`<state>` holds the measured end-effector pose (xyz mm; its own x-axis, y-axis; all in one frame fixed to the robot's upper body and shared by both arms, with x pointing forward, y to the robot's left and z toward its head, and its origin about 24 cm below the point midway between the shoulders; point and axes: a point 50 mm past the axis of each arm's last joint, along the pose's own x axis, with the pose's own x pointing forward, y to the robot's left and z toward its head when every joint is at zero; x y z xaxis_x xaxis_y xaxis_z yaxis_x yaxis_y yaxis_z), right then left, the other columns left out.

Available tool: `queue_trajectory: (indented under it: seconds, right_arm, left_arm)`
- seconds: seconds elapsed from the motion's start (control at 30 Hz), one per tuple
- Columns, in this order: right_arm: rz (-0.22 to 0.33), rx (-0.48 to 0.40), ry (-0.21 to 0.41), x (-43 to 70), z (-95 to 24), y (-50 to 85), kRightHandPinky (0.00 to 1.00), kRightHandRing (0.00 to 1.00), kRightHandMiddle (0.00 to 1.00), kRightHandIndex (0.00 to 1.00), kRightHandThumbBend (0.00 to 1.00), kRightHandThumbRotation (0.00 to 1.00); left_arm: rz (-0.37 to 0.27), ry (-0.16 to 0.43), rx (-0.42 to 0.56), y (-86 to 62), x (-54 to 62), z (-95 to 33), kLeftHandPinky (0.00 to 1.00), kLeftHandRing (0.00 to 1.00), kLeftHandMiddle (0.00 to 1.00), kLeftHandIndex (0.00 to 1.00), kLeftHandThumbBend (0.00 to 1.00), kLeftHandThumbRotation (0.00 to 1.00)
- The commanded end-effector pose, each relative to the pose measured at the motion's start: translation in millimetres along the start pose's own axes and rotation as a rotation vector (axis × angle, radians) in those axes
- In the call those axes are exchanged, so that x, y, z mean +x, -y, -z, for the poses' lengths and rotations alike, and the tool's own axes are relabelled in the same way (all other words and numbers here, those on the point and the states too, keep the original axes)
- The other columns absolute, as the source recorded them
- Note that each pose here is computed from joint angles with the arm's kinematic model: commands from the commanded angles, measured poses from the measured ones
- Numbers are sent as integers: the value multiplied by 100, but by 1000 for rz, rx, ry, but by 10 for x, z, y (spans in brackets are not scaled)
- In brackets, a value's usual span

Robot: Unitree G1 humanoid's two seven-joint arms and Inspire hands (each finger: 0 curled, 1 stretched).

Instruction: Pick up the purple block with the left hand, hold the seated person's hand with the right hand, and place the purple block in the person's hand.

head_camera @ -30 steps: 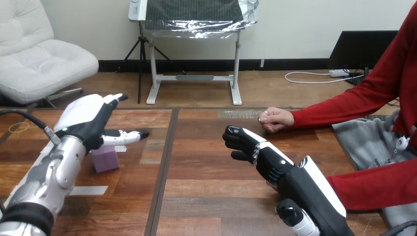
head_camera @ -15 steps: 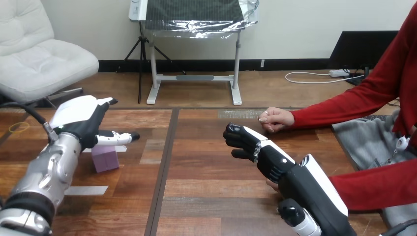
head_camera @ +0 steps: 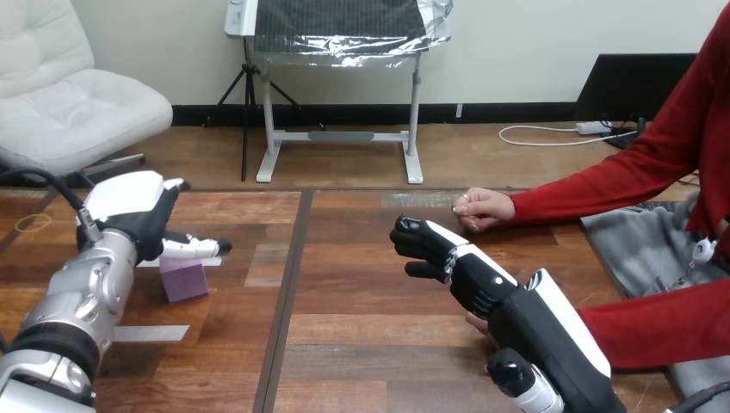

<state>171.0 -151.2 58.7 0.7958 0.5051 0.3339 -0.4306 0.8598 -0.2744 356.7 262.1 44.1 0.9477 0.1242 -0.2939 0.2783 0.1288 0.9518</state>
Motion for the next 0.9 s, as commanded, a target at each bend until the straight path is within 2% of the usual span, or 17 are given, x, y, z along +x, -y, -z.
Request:
queue_trajectory:
  seconds: [0.0, 0.23, 0.47, 0.87]
  right_arm:
    - [9, -37, 80, 100, -143, 88, 85, 89, 89, 89, 100, 100]
    - [10, -37, 82, 95, -151, 89, 85, 89, 89, 89, 100, 100]
    - [2, -34, 90, 100, -148, 97, 85, 89, 89, 89, 100, 100]
    - [5, -37, 86, 100, -151, 91, 85, 89, 89, 89, 100, 100]
  left_arm:
    - [-58, -2, 45, -331, 65, -32, 89, 90, 91, 89, 79, 57]
    - [-25, -10, 65, -305, 63, -19, 87, 89, 90, 88, 79, 55]
    - [-4, -23, 2, -287, 62, -10, 83, 88, 88, 86, 81, 53]
    - [33, -34, -21, -287, 67, -18, 76, 86, 86, 83, 84, 49]
